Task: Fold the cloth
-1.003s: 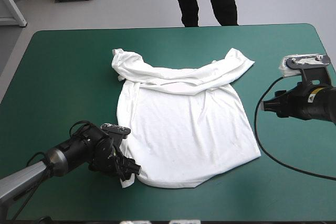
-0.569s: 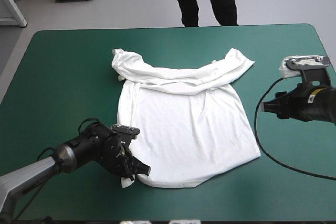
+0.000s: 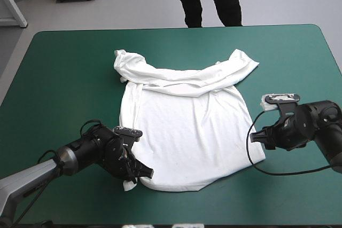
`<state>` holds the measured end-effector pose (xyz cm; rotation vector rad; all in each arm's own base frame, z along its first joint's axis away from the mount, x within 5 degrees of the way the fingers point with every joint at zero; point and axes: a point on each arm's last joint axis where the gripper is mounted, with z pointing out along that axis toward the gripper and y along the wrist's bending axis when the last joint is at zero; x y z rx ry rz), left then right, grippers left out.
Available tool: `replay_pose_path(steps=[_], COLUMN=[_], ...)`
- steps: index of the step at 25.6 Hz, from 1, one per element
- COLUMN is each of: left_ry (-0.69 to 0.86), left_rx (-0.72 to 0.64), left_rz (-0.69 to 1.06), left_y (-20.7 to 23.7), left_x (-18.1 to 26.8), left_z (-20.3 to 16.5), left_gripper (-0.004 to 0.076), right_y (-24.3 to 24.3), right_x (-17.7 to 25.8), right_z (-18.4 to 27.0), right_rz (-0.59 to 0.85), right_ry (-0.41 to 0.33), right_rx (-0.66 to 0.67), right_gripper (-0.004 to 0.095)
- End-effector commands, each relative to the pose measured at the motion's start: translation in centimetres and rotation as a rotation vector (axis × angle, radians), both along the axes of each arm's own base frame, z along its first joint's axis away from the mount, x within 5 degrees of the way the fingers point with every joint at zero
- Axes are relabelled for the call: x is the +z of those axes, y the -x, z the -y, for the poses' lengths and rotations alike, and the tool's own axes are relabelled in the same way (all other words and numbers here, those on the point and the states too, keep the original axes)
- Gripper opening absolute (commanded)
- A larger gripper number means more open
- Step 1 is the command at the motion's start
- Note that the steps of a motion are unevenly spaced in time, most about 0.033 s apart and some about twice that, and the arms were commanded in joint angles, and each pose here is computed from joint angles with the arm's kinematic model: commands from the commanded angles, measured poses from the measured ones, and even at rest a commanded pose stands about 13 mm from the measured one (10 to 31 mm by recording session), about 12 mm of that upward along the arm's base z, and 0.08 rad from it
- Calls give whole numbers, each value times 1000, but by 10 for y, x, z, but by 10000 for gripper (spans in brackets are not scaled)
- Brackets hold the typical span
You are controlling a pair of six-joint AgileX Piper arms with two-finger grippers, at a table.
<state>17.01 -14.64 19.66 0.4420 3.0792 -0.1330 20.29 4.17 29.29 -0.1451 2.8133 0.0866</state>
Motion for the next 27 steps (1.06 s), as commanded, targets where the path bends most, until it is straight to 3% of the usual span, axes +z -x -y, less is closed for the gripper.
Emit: replay_pose_path(steps=[1,3,11,16,19,23,27], left_ry=[-66,-64,-61,-59,-59,-58,-39], left_rx=[-29,-27,-27,-27,-27,-15,-32], left_rz=[-2,-2,1,5,5,16,49], left_y=[-2,-2,-2,-2,-2,-5,-12], left_x=[-21,-21,-21,-21,-21,-19,-6], left_z=[-4,-3,-3,-3,-3,-2,3], left_gripper=[-9,-9,-9,-9,-9,-9,-9], right_y=[-4,-10,-31,-28,-25,-21,-20], right_x=[-9,-22,-64,-86,-97,-98,-89], right_z=[-2,-7,-12,-19,-23,-31,-32], right_rz=[59,25,-116,-192,-248,-256,-219], right_ry=[-30,-67,-57,-129,-168,-183,-195], right_rx=[14,12,10,-12,-13,21,25], right_gripper=[527,527,527,510,383,9,-17])
